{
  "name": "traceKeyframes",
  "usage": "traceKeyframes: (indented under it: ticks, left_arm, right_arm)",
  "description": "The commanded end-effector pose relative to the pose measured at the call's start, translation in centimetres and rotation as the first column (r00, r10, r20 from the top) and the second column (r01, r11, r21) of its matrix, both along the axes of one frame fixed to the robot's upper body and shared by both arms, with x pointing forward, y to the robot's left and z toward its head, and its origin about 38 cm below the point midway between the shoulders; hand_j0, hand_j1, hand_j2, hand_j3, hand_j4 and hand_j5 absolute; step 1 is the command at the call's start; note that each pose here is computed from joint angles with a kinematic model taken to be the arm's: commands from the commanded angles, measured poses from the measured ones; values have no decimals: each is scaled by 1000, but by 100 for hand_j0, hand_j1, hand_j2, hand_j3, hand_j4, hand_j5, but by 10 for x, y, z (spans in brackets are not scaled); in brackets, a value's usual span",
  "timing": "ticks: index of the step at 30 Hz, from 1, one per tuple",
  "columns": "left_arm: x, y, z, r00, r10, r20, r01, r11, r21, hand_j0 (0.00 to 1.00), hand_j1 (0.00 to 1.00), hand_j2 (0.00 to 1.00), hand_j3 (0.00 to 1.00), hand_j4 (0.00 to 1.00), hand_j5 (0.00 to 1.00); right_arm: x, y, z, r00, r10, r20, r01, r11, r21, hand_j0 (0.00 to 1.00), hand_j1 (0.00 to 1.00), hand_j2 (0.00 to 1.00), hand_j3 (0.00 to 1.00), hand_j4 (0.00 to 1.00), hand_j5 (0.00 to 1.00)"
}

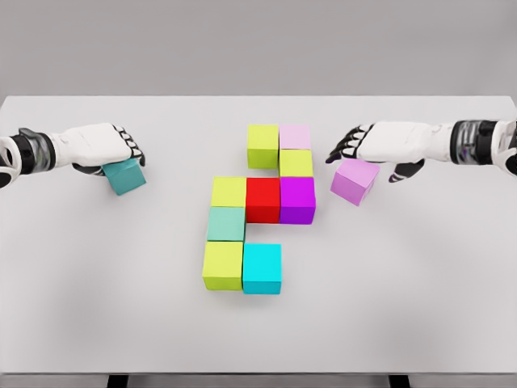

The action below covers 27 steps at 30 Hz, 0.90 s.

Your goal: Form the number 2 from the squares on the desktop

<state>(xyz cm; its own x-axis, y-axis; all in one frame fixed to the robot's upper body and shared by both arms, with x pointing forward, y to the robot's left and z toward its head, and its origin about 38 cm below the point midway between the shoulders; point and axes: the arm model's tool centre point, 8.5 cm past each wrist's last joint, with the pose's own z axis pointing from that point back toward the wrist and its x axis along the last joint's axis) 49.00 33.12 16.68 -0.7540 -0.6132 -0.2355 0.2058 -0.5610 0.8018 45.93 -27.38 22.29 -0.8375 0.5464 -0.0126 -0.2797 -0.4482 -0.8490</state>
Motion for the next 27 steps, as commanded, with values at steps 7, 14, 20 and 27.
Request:
traceKeyframes:
  ticks: [7, 14, 20, 27]
  left_arm:
    - [3, 0, 5, 1000, -6, 5, 6, 1000, 25, 63, 63, 63, 63, 63, 63]
    - [10, -1, 22, 999, -6, 37, 5, 1000, 21, 63, 63, 63, 63, 63, 63]
    - [21, -19, 21, 999, -15, 39, 15, 1000, -1, 64, 64, 64, 64, 64, 64]
    - [36, -33, 24, 999, 2, 43, -1, 1000, -23, 65, 65, 65, 65, 65, 65]
  right_arm:
    - [8, 4, -16, 999, -21, -27, 21, 1000, -8, 97, 97, 97, 97, 97, 97]
    - [11, 4, -21, 999, -31, -33, 31, 999, -13, 97, 97, 97, 97, 97, 97]
    - [13, 5, -26, 999, -38, -38, 37, 999, -24, 97, 97, 97, 97, 97, 97]
    - [14, 8, -35, 998, -38, -57, 37, 999, -29, 96, 96, 96, 96, 96, 96]
